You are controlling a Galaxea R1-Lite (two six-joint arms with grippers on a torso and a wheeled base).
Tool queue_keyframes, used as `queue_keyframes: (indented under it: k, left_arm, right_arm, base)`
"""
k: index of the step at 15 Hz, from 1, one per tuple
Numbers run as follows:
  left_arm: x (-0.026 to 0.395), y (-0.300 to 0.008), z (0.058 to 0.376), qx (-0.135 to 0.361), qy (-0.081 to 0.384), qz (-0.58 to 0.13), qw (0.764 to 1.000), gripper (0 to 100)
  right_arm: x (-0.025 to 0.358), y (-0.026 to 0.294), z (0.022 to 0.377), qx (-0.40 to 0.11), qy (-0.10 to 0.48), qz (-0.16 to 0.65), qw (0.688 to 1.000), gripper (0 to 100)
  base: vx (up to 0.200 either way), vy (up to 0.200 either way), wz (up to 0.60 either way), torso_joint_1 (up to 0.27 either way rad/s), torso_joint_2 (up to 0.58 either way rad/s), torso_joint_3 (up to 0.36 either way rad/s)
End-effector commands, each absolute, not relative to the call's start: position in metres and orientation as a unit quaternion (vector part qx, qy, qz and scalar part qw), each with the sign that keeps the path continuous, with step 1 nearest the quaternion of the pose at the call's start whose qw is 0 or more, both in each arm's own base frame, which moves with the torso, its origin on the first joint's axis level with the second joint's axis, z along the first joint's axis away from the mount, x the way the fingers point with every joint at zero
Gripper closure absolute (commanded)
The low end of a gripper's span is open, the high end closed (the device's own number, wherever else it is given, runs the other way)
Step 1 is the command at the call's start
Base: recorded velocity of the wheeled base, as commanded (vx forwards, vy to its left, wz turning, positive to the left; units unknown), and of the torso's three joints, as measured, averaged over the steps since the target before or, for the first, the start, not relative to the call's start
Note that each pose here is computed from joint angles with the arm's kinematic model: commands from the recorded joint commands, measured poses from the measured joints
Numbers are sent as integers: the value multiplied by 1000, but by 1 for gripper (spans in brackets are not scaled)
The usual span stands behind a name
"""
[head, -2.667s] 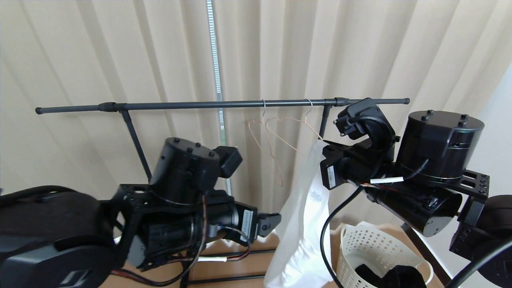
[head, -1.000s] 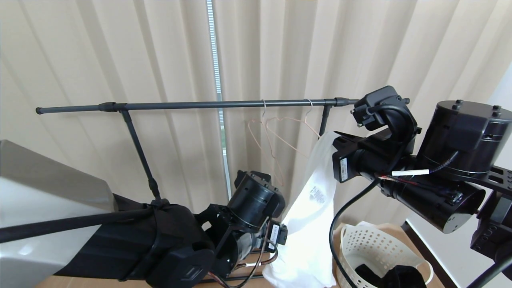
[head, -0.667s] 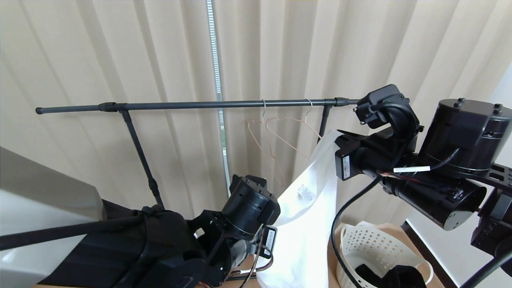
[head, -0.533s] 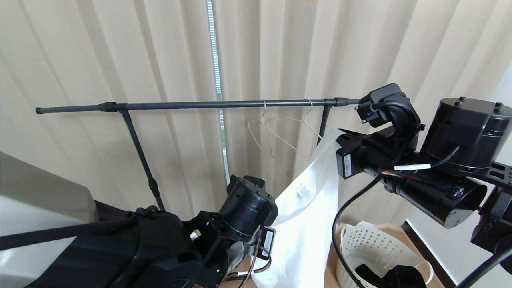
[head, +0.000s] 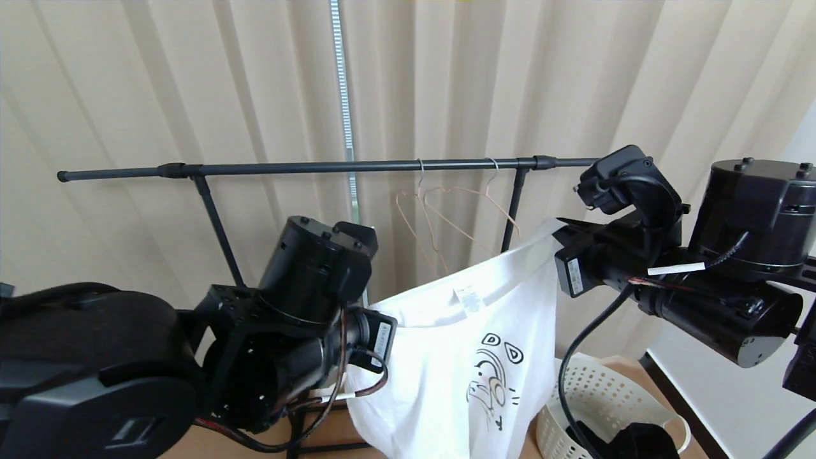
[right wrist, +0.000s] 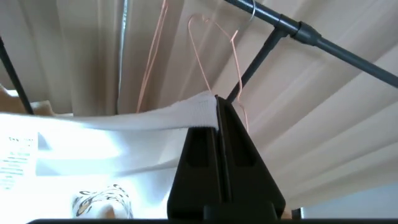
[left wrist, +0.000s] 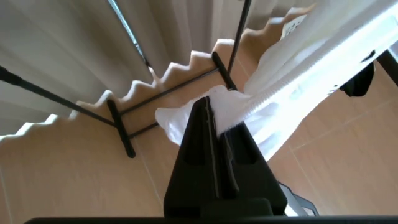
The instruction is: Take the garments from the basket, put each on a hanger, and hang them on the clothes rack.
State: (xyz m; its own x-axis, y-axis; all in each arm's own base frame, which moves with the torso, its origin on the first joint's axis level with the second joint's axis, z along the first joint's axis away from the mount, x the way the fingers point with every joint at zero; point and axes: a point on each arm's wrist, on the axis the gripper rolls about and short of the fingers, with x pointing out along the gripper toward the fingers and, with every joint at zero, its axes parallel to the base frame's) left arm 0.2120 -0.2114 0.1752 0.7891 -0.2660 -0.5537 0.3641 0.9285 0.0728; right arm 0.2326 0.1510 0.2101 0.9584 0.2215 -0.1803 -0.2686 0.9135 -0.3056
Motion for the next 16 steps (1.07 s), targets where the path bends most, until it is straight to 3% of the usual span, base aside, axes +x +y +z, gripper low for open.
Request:
queue_keyframes:
  k: [1,4,8,12,16]
  left_arm:
    - [213,-186,213,58,250,-142,956,100]
    - [220,-172,225,54,234,-120,963,100]
    - [215,-161,239,67,208,-123,968,100]
    - [208,-154,259,63,175,-127,974,100]
    - [205,-151,262,58,170,-126,976,100]
  right_arm:
    - [211,154,219,-169,101,160,967,100]
    - [203,167,226,-133,125,183,966,100]
    - [197,182,248,-47,132,199,970,100]
    - [196,187,266,19,114,197,973,100]
    - [194,183,268,20,112,194,974,100]
  base:
    - [0,0,0,0,0,0]
    - [0,0,0,0,0,0]
    - [0,0,0,0,0,0]
    - [0,0,0,0,0,0]
    - [0,0,0,0,0,0]
